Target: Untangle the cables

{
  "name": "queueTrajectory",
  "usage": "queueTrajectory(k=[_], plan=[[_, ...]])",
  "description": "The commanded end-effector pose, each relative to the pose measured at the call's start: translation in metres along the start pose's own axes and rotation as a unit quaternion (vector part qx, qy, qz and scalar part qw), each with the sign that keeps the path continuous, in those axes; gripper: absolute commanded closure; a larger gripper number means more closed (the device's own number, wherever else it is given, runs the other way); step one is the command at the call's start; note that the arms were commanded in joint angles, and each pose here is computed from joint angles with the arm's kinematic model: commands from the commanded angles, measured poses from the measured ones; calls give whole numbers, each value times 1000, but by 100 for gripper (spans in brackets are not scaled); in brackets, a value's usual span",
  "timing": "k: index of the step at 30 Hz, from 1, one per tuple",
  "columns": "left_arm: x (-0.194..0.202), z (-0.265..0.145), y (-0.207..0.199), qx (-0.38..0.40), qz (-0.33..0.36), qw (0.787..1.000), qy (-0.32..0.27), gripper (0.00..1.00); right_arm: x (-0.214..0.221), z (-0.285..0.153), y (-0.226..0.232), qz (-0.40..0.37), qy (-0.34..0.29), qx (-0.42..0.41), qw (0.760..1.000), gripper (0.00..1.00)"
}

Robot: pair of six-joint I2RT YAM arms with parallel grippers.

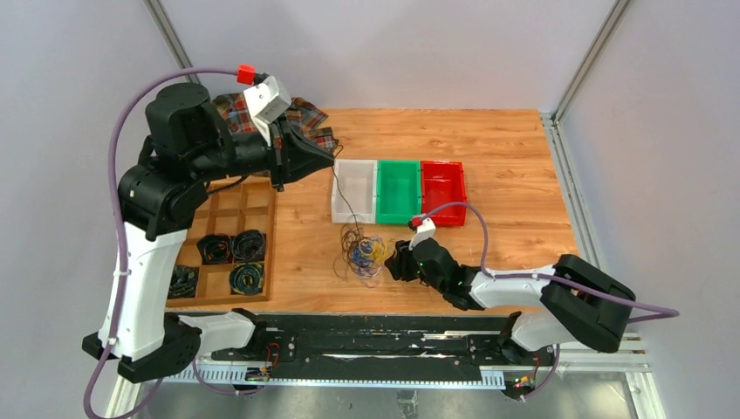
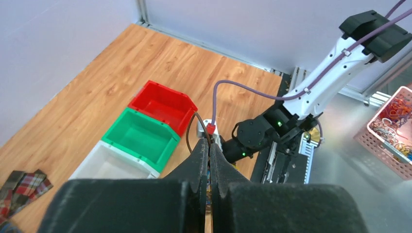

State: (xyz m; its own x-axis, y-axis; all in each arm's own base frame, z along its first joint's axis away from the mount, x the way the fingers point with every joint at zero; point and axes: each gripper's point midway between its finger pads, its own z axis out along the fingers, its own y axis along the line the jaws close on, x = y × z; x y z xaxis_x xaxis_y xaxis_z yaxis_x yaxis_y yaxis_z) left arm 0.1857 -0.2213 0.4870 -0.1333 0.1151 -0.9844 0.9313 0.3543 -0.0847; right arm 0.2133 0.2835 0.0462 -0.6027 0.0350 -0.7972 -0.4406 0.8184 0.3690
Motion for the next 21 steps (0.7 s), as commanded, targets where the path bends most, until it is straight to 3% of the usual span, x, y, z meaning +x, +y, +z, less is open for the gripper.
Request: queueTrajectory(k=[1, 6, 14, 21], plan=[[13, 1, 10, -33, -28, 999, 13, 99, -23, -14, 6, 10, -29, -12, 999, 53], [92, 17, 36, -60, -58, 993, 90, 99, -56, -34, 29, -25, -60, -50, 997, 37], [196, 26, 70, -103, -51, 976, 183, 99, -56, -41, 26, -49, -59, -30, 997, 38], [249, 17, 86, -138, -28, 962, 236, 99, -37, -24, 57, -99, -14, -68, 993, 41]])
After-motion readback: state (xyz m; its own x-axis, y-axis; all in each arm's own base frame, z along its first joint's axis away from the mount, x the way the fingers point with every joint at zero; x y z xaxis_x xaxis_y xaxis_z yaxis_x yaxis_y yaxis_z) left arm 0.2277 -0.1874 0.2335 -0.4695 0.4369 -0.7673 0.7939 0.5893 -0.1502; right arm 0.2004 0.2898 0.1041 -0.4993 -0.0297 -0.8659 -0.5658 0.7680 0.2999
